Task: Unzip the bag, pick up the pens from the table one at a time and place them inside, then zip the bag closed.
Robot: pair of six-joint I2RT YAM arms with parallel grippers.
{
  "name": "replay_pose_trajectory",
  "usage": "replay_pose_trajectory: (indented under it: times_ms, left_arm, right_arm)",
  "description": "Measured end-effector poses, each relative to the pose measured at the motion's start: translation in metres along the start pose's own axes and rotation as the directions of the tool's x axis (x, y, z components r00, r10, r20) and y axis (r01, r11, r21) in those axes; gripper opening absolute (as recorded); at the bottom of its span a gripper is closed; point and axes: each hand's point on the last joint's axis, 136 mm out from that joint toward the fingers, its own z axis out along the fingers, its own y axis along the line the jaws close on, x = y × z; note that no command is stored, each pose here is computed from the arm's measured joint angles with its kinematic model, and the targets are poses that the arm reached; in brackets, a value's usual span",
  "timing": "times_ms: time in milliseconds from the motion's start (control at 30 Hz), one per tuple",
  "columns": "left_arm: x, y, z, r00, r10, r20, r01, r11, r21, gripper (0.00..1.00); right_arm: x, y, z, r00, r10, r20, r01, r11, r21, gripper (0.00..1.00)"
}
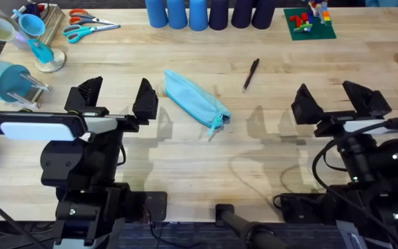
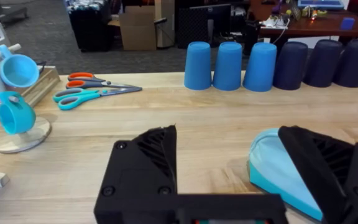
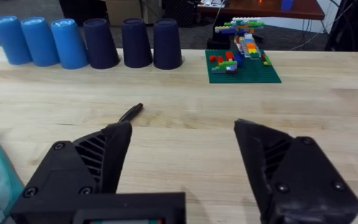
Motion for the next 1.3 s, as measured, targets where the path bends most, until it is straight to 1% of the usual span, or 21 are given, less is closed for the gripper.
replay_pose_trajectory:
  times_ms: [200, 633, 833, 867, 933, 1000, 1100, 1233, 1300]
  left_arm:
    - [0.000, 0.000, 0.000, 1.000, 0.000, 0.000, 0.000, 1.000, 0.000, 0.995]
    - [-0.001, 0.000, 0.000, 1.000, -0.001, 0.004, 0.001, 1.000, 0.000, 0.995]
    - [-0.008, 0.000, -0.001, 0.998, -0.053, 0.015, 0.054, 0.999, -0.002, 0.995]
    - [-0.012, 0.001, -0.002, 0.998, -0.060, 0.019, 0.060, 0.998, -0.002, 0.995]
    - [-0.026, 0.001, -0.004, 0.997, -0.068, 0.040, 0.068, 0.998, -0.004, 0.995]
    - [-0.043, 0.001, -0.006, 0.995, -0.073, 0.061, 0.073, 0.997, -0.003, 0.992]
    - [-0.066, 0.001, -0.007, 0.994, -0.078, 0.071, 0.078, 0.997, -0.002, 0.993]
    - [-0.090, 0.001, 0.000, 0.996, -0.078, 0.047, 0.078, 0.997, -0.003, 0.992]
    - [-0.102, 0.001, 0.007, 0.998, -0.055, 0.030, 0.056, 0.998, -0.004, 0.993]
  right_arm:
    - [0.004, 0.000, 0.000, 1.000, 0.001, -0.020, -0.001, 1.000, 0.000, 0.996]
    - [0.003, -0.001, 0.000, 1.000, -0.002, -0.016, 0.002, 1.000, 0.008, 0.996]
    - [0.003, -0.002, -0.003, 0.999, -0.002, -0.043, 0.002, 1.000, 0.012, 0.996]
    - [0.003, -0.003, -0.004, 0.998, -0.001, -0.058, 0.002, 1.000, 0.016, 0.995]
    - [0.002, -0.004, -0.009, 0.996, 0.000, -0.095, 0.003, 1.000, 0.025, 0.995]
    - [-0.008, -0.005, -0.012, 0.995, -0.001, -0.100, 0.004, 1.000, 0.031, 0.995]
    - [-0.036, -0.005, -0.016, 0.998, -0.001, -0.069, 0.003, 0.999, 0.032, 0.995]
    - [-0.074, -0.004, -0.018, 0.999, -0.002, -0.038, 0.004, 1.000, 0.031, 0.995]
    - [-0.091, -0.004, -0.017, 0.999, -0.002, -0.039, 0.003, 1.000, 0.030, 0.996]
